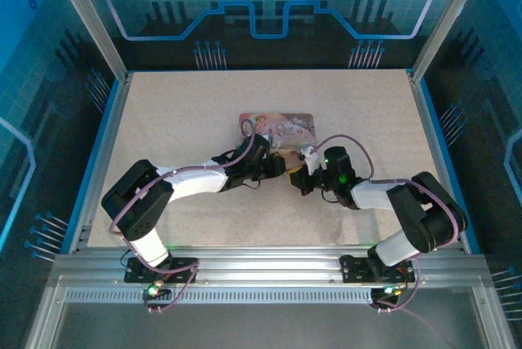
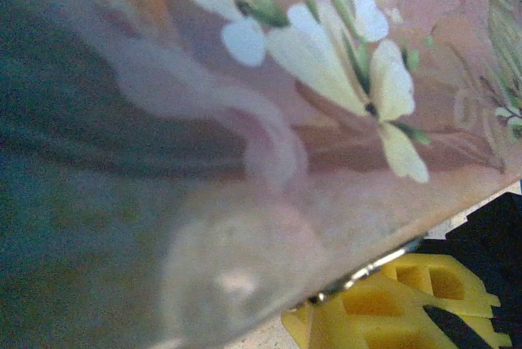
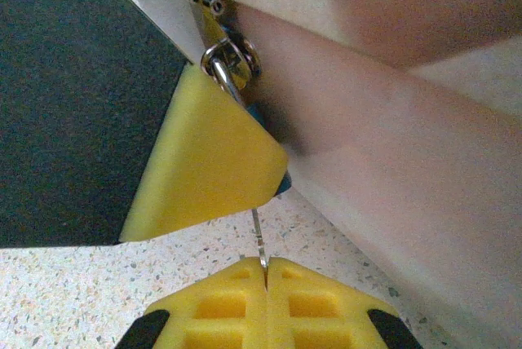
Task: Unlock the padlock with the key
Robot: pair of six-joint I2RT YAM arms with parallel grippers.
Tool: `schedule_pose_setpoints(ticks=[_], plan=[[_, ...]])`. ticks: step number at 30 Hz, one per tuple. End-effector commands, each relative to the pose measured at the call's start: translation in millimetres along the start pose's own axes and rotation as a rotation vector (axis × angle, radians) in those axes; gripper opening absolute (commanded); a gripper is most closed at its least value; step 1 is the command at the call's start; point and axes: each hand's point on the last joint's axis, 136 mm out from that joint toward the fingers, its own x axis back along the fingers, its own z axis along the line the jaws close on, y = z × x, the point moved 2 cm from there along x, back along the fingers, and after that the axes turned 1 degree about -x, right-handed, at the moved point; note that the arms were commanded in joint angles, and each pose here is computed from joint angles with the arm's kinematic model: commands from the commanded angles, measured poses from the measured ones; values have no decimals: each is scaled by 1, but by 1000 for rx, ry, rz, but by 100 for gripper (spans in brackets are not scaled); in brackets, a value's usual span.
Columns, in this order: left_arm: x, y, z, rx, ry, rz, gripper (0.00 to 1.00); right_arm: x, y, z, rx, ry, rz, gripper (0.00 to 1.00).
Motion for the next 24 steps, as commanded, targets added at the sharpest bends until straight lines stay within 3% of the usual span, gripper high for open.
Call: schedule_pose_setpoints(ticks=[1, 12, 24], plan=[[19, 27, -37, -18, -116, -78, 27, 2, 5, 1, 23, 17, -28, 0], [21, 29, -39, -22, -118, -86, 27, -1, -9, -6, 11, -15, 18, 0], [21, 27, -38, -21, -118, -80, 27, -1, -1, -6, 19, -5, 0, 0]])
